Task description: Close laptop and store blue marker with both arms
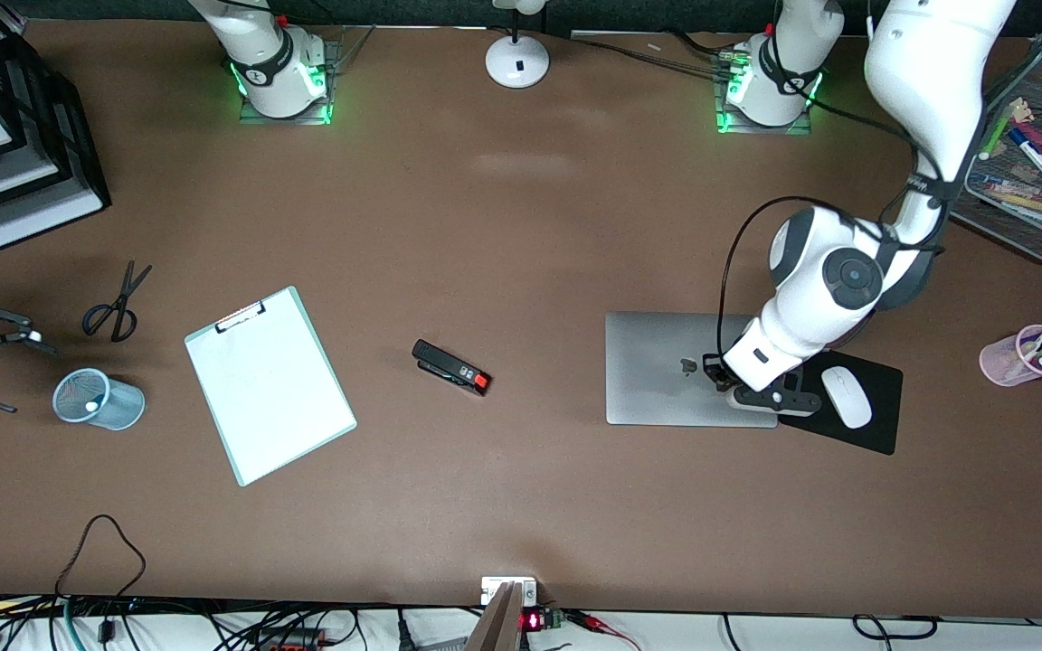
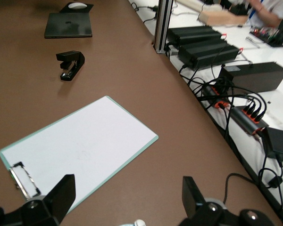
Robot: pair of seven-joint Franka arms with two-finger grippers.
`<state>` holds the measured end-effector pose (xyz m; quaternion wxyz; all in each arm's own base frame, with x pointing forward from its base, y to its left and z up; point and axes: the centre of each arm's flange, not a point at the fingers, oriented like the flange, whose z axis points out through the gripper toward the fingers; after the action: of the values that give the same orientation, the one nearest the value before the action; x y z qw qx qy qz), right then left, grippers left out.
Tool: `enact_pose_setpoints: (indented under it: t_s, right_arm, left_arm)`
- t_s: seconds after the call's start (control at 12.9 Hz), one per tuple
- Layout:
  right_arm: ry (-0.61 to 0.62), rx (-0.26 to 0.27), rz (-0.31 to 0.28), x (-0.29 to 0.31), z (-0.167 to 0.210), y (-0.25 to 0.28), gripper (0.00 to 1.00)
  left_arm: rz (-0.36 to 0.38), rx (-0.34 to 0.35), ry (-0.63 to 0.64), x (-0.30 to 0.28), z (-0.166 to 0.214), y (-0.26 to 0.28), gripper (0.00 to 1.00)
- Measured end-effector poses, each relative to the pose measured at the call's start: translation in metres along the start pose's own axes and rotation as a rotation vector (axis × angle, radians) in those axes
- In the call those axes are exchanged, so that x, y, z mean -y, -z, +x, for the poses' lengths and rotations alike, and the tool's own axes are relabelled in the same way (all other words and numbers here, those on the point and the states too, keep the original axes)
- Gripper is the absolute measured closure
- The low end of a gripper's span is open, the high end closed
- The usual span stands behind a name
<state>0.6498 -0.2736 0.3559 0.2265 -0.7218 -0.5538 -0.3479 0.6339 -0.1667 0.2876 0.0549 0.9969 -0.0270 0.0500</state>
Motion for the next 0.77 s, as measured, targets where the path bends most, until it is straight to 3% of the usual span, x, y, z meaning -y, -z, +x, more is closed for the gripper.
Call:
enact_pose_setpoints:
  t_s: [0.15,0.31,0.39,0.62,0.77]
  right_arm:
    - [-0.065,0.109,0.04,0.002,0.047,0.003,0.0]
    - [-0.171,0.25,0.067,0.007,0.096,0.001,0.0]
    - [-0.221,0.318,0.08,0.012,0.121,-0.002,0.0]
    - [-0.374,0.458,0.098,0.028,0.176,-0.018,0.0]
    - [-0.479,0.53,0.09,0.037,0.201,-0.032,0.0]
  left_arm:
    - [0.018,0.044,-0.005,-0.001,-0.005,0.017,0.99]
    - [0.042,0.106,-0.012,-0.004,-0.01,0.041,0.99]
    - [0.056,0.143,-0.015,-0.006,-0.013,0.057,0.95]
    - [0.091,0.245,-0.018,-0.011,-0.013,0.111,0.64]
    - [0.097,0.258,-0.018,-0.013,-0.011,0.131,0.43]
